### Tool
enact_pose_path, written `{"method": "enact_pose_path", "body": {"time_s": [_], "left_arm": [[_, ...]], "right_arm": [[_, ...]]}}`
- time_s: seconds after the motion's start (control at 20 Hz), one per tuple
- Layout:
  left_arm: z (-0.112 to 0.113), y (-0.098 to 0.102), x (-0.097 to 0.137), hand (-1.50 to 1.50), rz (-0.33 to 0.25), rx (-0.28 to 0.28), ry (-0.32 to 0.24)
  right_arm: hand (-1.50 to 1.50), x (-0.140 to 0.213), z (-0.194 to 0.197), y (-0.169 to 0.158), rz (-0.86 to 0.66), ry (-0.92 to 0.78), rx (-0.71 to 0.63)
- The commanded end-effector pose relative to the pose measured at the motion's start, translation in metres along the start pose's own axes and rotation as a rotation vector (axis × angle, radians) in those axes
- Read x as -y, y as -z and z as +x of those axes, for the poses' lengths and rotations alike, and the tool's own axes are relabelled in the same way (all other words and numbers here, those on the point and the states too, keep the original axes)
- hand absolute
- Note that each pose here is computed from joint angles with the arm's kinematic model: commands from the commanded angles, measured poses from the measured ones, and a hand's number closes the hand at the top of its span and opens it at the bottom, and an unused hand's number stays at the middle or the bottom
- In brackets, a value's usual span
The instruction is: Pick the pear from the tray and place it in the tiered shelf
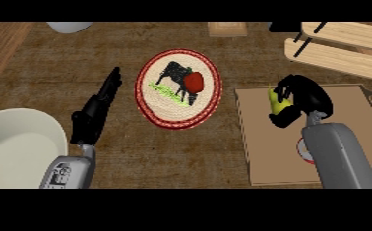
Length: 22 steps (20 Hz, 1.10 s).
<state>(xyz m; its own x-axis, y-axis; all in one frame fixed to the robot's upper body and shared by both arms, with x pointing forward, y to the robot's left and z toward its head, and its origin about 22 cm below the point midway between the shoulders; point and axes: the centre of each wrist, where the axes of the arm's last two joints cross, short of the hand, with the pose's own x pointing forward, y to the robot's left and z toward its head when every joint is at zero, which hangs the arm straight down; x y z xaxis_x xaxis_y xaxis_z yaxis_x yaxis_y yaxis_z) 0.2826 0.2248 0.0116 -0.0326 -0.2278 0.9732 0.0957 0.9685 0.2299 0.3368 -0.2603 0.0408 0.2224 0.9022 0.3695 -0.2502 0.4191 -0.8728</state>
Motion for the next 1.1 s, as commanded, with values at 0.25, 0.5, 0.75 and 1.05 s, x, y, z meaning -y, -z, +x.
{"method": "enact_pose_path", "body": {"time_s": [0.25,0.5,0.75,1.05], "left_arm": [[0.0,0.005,-0.003,0.0,0.008,-0.012,-0.005],[0.003,0.0,-0.001,0.0,0.026,-0.005,0.001],[0.016,0.003,-0.016,0.0,0.009,-0.006,0.018],[0.005,0.003,0.003,0.0,-0.007,-0.006,-0.007]], "right_arm": [[1.5,0.016,0.104,-0.038,-0.282,0.417,-0.011],[1.5,0.032,0.136,-0.087,-0.449,0.422,0.027],[1.5,0.066,0.152,-0.12,-0.583,0.454,-0.021],[1.5,0.135,0.159,-0.129,-0.785,0.352,-0.095]]}}
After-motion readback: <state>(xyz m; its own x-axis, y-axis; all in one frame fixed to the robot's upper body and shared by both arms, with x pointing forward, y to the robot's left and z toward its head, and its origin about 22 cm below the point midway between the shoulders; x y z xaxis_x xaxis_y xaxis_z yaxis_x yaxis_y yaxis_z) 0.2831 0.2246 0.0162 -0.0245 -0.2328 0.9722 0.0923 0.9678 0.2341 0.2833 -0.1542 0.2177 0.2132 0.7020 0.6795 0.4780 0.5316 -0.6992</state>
